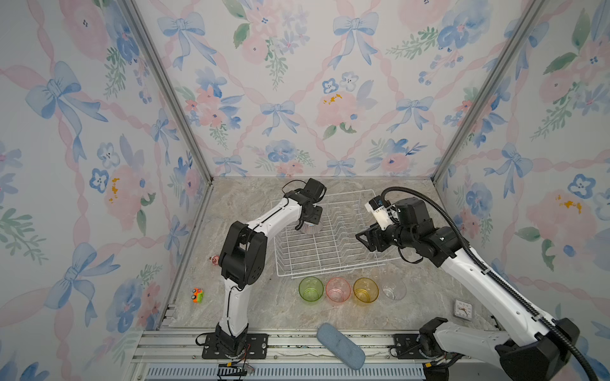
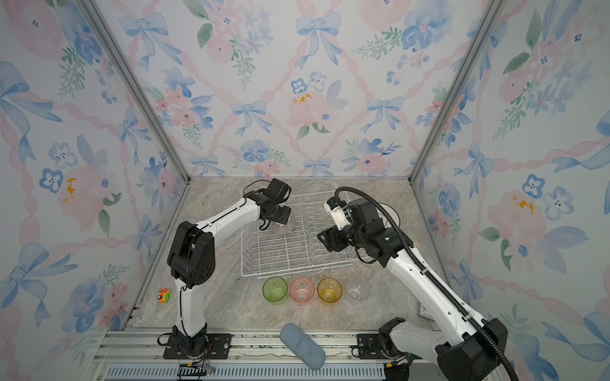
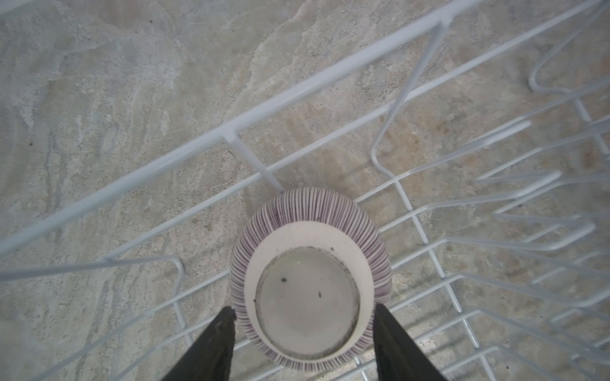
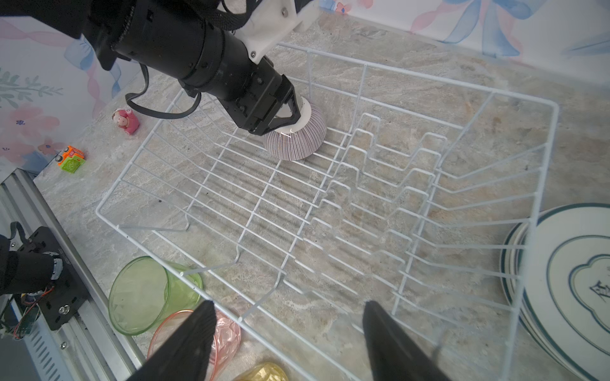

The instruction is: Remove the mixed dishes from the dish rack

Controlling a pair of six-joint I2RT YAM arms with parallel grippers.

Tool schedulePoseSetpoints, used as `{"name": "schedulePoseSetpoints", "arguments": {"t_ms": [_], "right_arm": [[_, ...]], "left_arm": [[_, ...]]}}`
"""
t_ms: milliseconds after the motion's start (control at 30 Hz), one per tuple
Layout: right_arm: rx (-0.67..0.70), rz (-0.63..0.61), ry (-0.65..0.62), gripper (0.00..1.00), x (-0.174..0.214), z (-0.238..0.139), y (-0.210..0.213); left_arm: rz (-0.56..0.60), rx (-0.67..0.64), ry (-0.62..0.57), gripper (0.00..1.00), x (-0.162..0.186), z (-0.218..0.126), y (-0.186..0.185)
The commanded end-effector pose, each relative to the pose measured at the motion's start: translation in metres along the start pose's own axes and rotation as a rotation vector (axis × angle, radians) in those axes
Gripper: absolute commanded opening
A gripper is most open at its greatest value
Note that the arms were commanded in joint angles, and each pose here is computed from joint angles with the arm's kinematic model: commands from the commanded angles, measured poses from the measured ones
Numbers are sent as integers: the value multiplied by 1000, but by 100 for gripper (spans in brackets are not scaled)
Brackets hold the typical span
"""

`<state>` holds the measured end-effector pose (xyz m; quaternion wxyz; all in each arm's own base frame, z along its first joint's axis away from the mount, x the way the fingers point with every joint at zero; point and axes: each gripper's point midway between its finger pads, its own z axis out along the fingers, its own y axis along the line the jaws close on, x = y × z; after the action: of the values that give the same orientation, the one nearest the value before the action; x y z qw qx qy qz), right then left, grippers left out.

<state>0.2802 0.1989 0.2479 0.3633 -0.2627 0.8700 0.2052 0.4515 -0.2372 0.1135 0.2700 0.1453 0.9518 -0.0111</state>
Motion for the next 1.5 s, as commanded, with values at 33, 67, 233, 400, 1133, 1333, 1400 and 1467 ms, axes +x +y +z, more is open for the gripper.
{"name": "schedulePoseSetpoints", "arguments": {"t_ms": [33,67,233,400,1133,1333,1400,1467], "right_arm": [[9,18,-10,73,1,-1,-4],[10,18,-11,73,1,-1,-4],[14,16,-11,73,1,-1,-5],[17,16,-9,73,1,0,-6],[18,20,2,74,2,3,-7],[16,22,5,73,2,5,-7],[12,27,8,74,4,7,-7],[7,35,5,74,4,9,-7]], "left_arm": [[24,7,30,61,8,3,-1],[23,6,30,61,8,4,-1],[24,8,31,59,6,7,0],[20,7,39,58,8,10,2],[18,29,63,41,12,20,3],[7,42,74,38,16,21,4],[9,45,69,37,15,18,4],[6,46,63,37,13,15,5]]}}
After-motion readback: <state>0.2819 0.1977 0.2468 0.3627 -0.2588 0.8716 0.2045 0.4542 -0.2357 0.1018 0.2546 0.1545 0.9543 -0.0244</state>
